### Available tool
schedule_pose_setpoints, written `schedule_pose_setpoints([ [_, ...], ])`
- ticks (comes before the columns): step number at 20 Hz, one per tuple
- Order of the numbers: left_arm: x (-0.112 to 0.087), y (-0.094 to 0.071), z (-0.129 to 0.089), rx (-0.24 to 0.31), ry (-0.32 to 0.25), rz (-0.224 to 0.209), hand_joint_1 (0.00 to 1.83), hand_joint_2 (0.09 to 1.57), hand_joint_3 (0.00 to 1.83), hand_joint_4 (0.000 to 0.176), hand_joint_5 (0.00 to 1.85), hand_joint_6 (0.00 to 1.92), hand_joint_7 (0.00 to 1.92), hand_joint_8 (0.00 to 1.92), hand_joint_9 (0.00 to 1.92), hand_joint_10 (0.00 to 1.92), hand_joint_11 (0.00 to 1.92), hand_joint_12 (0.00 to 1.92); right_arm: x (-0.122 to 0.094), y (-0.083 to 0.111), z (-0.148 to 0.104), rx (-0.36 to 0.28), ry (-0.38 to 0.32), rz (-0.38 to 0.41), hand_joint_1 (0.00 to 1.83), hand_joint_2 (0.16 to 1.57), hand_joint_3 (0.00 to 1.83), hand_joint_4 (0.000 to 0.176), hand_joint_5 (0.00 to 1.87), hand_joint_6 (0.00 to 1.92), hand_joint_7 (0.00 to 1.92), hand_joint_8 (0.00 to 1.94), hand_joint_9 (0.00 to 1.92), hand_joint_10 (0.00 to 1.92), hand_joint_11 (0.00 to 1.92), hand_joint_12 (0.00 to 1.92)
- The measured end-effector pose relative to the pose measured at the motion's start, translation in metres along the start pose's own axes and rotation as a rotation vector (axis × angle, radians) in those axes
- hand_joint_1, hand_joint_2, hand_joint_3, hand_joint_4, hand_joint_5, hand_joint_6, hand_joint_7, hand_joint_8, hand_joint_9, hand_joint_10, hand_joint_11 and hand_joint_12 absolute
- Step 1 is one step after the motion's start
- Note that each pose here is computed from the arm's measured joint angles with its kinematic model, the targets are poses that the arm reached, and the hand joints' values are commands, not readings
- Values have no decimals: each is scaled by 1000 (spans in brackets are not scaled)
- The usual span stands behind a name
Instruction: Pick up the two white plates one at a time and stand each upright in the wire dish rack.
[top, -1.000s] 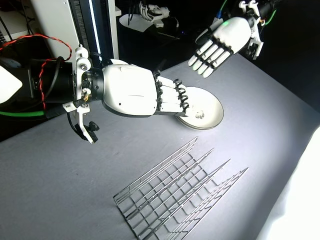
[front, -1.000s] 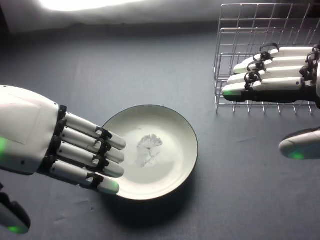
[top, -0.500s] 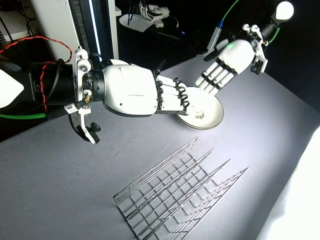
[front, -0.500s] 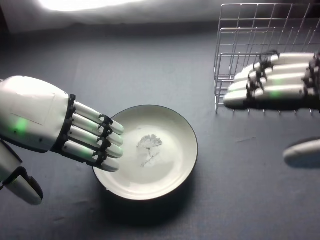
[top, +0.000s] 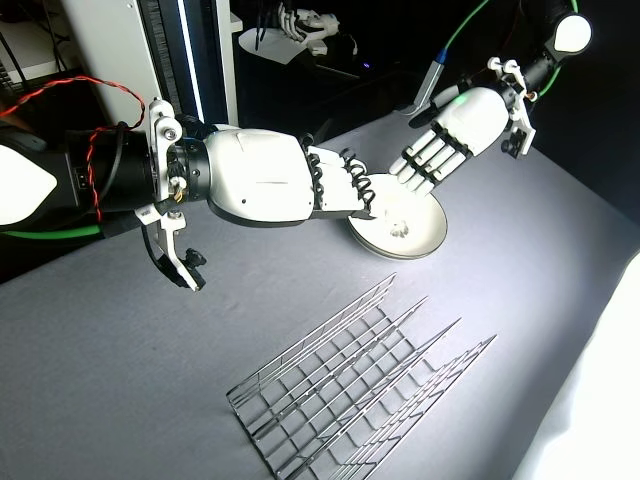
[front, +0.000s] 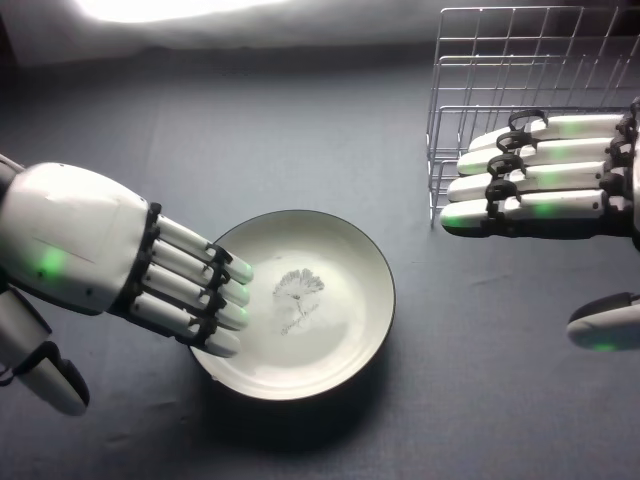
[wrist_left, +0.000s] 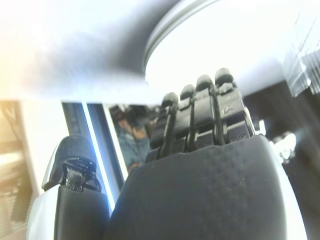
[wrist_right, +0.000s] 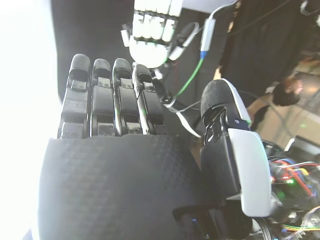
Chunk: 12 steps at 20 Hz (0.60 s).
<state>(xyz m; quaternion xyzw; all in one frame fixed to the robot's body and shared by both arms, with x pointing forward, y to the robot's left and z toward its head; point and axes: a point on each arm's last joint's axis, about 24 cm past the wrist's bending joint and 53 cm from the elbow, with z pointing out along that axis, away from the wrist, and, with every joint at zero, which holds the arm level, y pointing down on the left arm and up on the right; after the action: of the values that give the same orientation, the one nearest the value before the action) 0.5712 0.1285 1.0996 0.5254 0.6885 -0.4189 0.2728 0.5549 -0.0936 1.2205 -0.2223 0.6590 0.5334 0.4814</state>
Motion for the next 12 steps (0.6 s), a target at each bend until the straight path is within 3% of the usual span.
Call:
schedule_pose_setpoints([
  [2, 4, 2, 5, 3, 10, 8, 0, 1233, 6, 0, 11, 4, 0, 0, 0, 0, 0, 0, 5, -2, 0, -34, 32, -58, 21, 1333, 6, 0, 140, 1, 119, 2, 100, 6, 0, 330],
  [4, 5, 5, 7, 0, 17, 26, 0, 1214, 0, 0, 72, 6, 56, 2, 15, 0, 0, 0, 18, -7, -3, -61, 100, -141, 0, 1326, 0, 0, 239, 6, 223, 5, 188, 8, 0, 540],
  [5, 6, 7, 8, -6, 19, 35, 0, 1213, 0, 0, 79, 7, 60, 2, 23, 4, 0, 0, 22, -8, -4, -74, 123, -171, 0, 1312, 0, 0, 235, 1, 222, 1, 186, 2, 0, 548],
  [10, 12, 18, 9, -33, 34, 39, 0, 1224, 4, 0, 94, 10, 72, 10, 28, 7, 0, 0, 10, 0, -4, -128, 119, -249, 0, 1360, 3, 0, 199, 1, 167, 1, 136, 2, 0, 423],
  [12, 16, 24, 8, -50, 40, 30, 0, 1229, 5, 0, 94, 8, 71, 8, 27, 6, 0, 0, 12, 2, -3, -138, 134, -270, 0, 1356, 0, 0, 230, 5, 209, 7, 177, 9, 0, 523],
])
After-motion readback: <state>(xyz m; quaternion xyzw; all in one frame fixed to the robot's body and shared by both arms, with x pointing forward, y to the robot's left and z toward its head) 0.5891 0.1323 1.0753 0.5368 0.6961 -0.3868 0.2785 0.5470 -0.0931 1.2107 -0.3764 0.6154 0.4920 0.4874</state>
